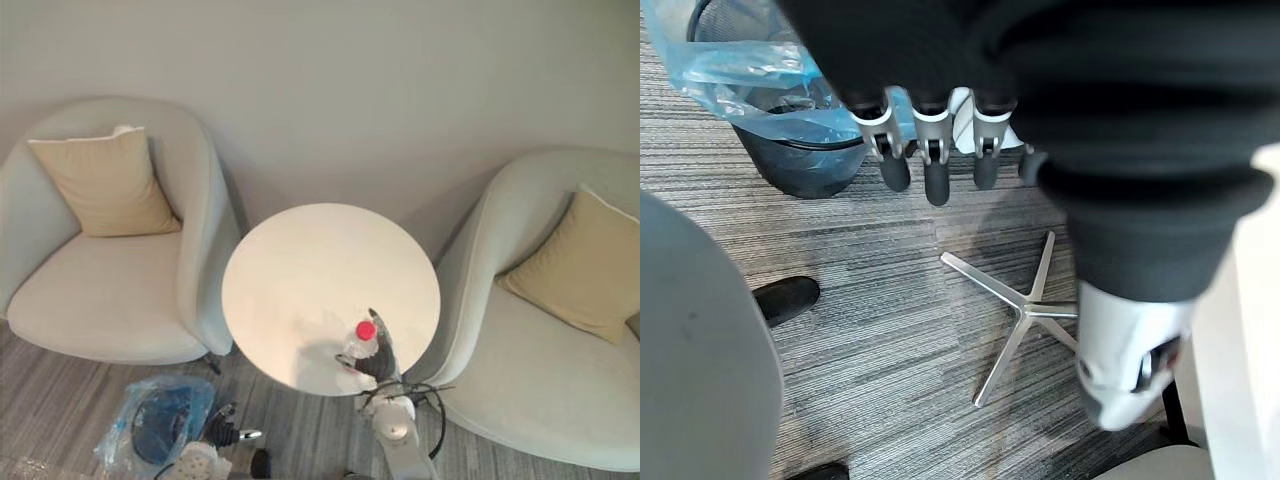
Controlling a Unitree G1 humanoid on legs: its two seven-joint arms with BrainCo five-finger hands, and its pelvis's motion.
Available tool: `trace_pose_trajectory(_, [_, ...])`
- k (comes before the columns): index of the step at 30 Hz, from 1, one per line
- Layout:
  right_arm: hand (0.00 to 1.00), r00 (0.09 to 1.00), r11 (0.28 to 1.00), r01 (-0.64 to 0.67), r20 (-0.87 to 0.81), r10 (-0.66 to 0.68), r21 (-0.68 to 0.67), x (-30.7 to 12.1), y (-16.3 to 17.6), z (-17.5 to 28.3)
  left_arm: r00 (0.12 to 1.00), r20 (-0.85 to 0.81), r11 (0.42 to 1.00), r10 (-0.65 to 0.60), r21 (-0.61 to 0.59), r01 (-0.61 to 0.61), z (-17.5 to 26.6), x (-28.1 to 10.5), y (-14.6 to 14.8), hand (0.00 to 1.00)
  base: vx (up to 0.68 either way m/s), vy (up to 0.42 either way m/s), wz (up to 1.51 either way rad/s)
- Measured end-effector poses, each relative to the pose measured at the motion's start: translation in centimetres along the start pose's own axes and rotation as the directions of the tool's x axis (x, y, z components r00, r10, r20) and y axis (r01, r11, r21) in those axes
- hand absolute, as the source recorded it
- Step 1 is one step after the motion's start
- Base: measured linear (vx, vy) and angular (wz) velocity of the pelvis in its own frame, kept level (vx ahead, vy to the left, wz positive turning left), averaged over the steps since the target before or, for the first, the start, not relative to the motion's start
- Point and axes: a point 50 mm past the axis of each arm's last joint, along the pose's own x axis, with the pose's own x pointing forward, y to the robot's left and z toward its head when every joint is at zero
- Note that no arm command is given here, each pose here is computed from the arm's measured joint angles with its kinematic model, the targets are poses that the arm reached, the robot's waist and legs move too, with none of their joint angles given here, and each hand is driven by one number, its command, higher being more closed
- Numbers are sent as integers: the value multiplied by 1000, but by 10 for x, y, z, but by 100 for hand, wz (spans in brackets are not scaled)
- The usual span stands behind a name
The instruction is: Gather rubbish on tea table into small bin, then transfer packed bag to large trash can.
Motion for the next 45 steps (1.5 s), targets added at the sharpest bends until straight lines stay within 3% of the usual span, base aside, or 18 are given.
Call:
trace_pose_trajectory(3, [0, 1000, 1000, 23, 19, -23, 4, 13, -1, 7, 999, 34, 1000, 9, -17, -8, 9, 2, 2, 0, -84, 1, 14])
trace_pose_trajectory(4, [100, 999, 999, 32, 29, -33, 7, 21, -1, 11, 999, 50, 1000, 19, -26, -18, 13, 2, 3, 0, -79, 9, 18])
trace_pose_trajectory(21, [100, 997, 996, 61, 34, -63, 71, 35, -1, 22, 993, 101, 996, 58, -75, -51, 28, 5, 9, 0, -9, -4, 4])
trace_pose_trajectory(30, [100, 977, 990, 74, 190, -97, 123, 16, -13, 51, 994, 89, 996, 55, -70, -49, 25, 5, 9, 0, -21, 1, -9])
trace_pose_trajectory(39, [100, 956, 990, -57, 292, 18, 126, -8, -2, 67, 998, 43, 998, 43, -39, -41, 13, 3, 8, 0, -23, 9, -14])
trace_pose_trajectory(45, [100, 930, 989, -140, 350, 115, 45, -22, 13, 75, 1000, 17, 1000, 14, -14, -14, 5, 1, 1, 0, 5, -1, -7])
